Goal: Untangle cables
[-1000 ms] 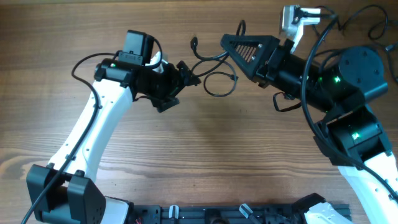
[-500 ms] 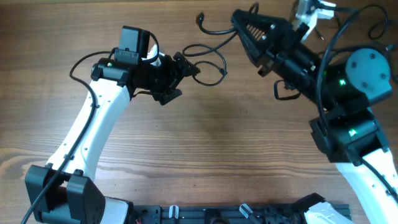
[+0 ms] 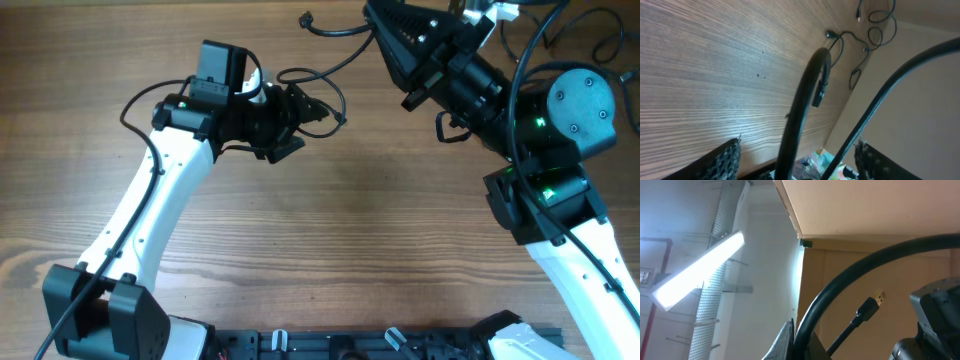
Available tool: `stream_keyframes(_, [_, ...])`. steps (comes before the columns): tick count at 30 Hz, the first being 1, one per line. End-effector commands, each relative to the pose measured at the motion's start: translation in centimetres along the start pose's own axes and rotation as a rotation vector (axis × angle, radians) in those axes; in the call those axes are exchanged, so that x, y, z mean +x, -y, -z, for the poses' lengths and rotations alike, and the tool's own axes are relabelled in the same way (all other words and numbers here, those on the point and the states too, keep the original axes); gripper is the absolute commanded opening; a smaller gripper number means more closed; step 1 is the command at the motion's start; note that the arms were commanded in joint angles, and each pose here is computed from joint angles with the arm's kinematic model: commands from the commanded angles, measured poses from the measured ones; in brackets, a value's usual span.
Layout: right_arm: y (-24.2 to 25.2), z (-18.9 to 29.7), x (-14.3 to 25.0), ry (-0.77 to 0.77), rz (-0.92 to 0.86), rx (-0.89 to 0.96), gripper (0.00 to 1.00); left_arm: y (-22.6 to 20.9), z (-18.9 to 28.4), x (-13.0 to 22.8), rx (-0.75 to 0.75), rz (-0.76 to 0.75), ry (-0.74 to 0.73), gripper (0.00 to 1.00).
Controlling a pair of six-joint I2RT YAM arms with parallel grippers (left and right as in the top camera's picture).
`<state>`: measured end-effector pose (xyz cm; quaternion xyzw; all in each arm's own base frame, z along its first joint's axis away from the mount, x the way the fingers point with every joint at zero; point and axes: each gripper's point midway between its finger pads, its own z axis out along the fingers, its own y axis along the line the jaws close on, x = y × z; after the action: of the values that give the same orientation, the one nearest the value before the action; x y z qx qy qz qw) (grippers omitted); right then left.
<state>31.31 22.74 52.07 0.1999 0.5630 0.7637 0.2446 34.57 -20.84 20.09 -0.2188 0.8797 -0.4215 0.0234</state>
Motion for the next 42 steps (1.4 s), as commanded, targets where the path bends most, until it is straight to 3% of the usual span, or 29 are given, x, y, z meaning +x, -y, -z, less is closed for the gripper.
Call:
stream_keyframes(1, [-0.9,0.1,0.9,-0.034,0.006,-0.018,0.04,-0.4,-0.3,-0.3,-0.026,0.010,0.020,0.49])
stream_keyframes(2, [-0.9,0.1,0.9,-0.035,0.013,-0.018,0.04,-0.7,-0.3,-0.5,-0.038,0.013,0.032,0.34])
stream_keyframes(4, [-0.9,0.1,1.0,-0.041,0.013,-0.017,0.04,-1.2,-0.3,-0.9,-0.063,0.018,0.056,0.15])
stream_keyframes(7, [-0.9,0.1,1.0,-0.041,0.040,-0.017,0.04,-2.5,-0.1,-1.7,-0.133,0.034,0.115,0.04])
stream_keyframes(10, [-0.9,0.2,1.0,-0.043,0.059,-0.017,0.04,-3.5,0.2,-2.4,-0.182,0.038,0.159,0.04])
stream_keyframes(14, [2.7,0.7,-1.1,0.014,0.363,0.133,0.04,-7.6,2.1,-4.9,-0.406,0.060,0.348,0.04])
stream_keyframes(16, [6.2,1.8,-3.4,0.083,0.446,0.298,0.04,-8.7,2.8,-5.2,-0.466,0.067,0.384,0.04])
stream_keyframes(19, [15.3,9.2,-9.4,0.344,0.546,0.858,0.04,-10.5,4.2,-5.7,-0.574,0.075,0.452,0.04])
stream_keyframes(23, [17.0,18.4,-13.4,0.655,0.661,1.287,0.04,-12.7,6.7,-6.7,-0.730,0.070,0.566,0.04])
stream_keyframes(29, [16.4,21.0,-15.2,0.608,0.910,1.518,0.04,-14.1,8.7,-7.0,-0.847,0.063,0.633,0.04])
stream_keyframes(35, [19.1,23.8,-17.3,0.545,0.814,1.652,0.04,-14.9,10.2,-7.2,-0.927,0.054,0.678,0.04])
stream_keyframes(42, [19.5,25.2,-18.1,0.578,0.748,1.674,0.04,-15.2,11.5,-7.5,-0.986,0.047,0.736,0.04])
